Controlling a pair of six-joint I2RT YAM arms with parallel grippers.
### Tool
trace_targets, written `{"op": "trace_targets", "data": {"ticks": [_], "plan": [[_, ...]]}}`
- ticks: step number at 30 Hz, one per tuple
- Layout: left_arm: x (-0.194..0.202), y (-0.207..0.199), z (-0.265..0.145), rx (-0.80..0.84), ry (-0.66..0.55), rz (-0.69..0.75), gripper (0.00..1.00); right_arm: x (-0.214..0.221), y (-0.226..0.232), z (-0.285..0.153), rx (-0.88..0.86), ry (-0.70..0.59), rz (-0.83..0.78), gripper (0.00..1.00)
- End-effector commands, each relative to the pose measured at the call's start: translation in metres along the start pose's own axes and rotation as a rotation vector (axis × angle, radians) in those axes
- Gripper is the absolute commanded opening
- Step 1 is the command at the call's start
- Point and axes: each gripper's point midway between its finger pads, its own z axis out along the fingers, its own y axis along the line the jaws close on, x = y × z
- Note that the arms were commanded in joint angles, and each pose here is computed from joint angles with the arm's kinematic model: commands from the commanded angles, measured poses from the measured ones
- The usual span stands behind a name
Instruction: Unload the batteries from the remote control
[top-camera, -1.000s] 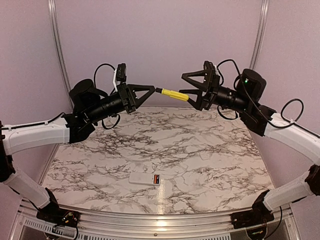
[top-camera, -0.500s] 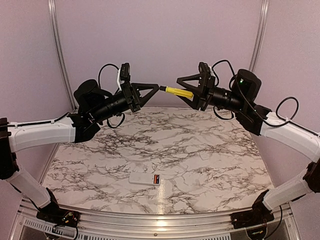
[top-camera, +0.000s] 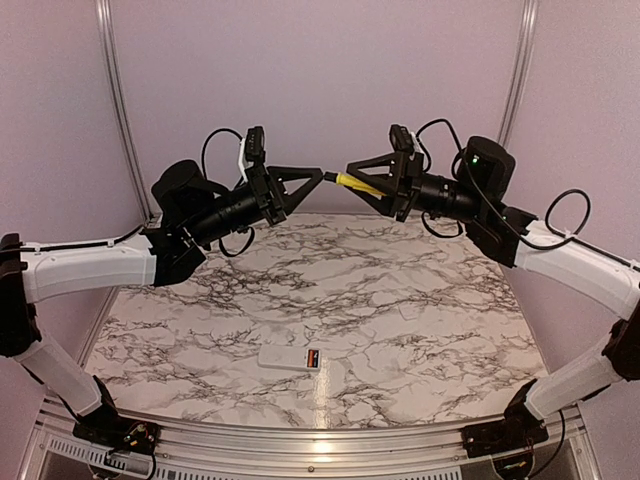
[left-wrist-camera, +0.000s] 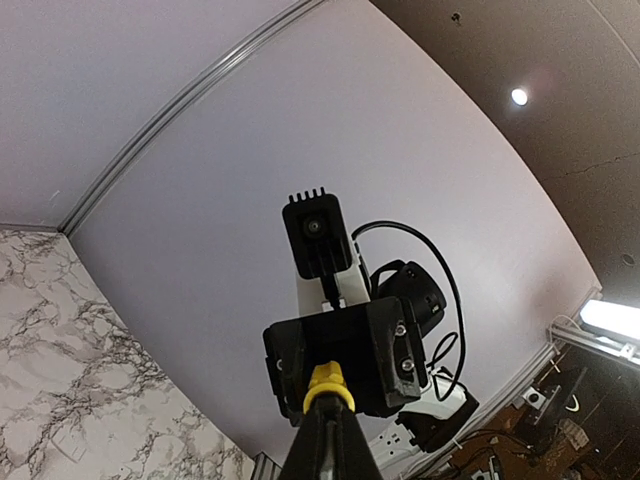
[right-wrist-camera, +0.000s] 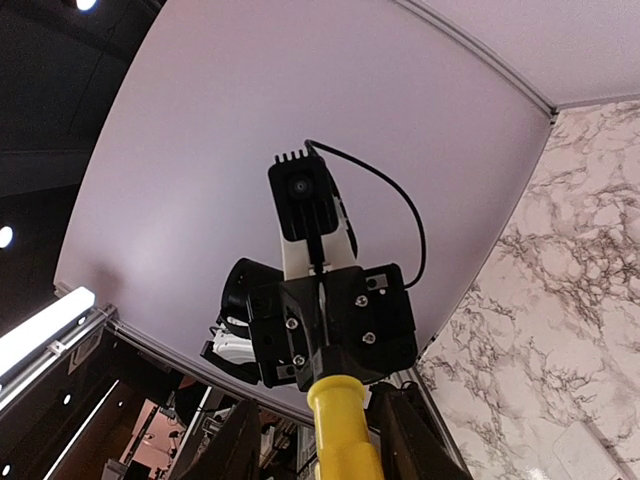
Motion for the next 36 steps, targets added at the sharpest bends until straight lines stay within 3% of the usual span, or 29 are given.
{"op": "trace_targets", "data": {"ticks": [1, 7, 14, 23, 26, 29, 36], "plan": [[-0.005, -0.007, 0.007, 0.037, -0.011, 0.014, 0.00, -0.004, 0.018, 0.003, -0.023, 0.017, -0.035, 0.35], [-0.002, -0.004, 0.010, 0.037, 0.001, 0.007, 0.00, -0.002, 0.016, 0.003, -0.013, 0.024, -0.036, 0.25], [0.003, -0.002, 0.011, 0.036, 0.023, -0.003, 0.00, -0.001, 0.016, 0.003, -0.004, 0.030, -0.038, 0.22], [0.009, 0.010, 0.008, -0.029, 0.048, 0.001, 0.01, 0.008, 0.008, 0.000, 0.020, 0.060, -0.026, 0.06], [0.011, 0.014, 0.004, -0.064, 0.056, 0.016, 0.09, 0.009, 0.004, -0.001, 0.038, 0.068, -0.030, 0.00], [0.013, 0.018, -0.001, -0.100, 0.063, 0.027, 0.19, 0.008, 0.001, -0.001, 0.063, 0.074, -0.045, 0.00], [0.015, 0.034, -0.023, -0.267, 0.089, 0.113, 0.56, -0.001, -0.008, -0.010, 0.158, 0.091, -0.113, 0.00]]}}
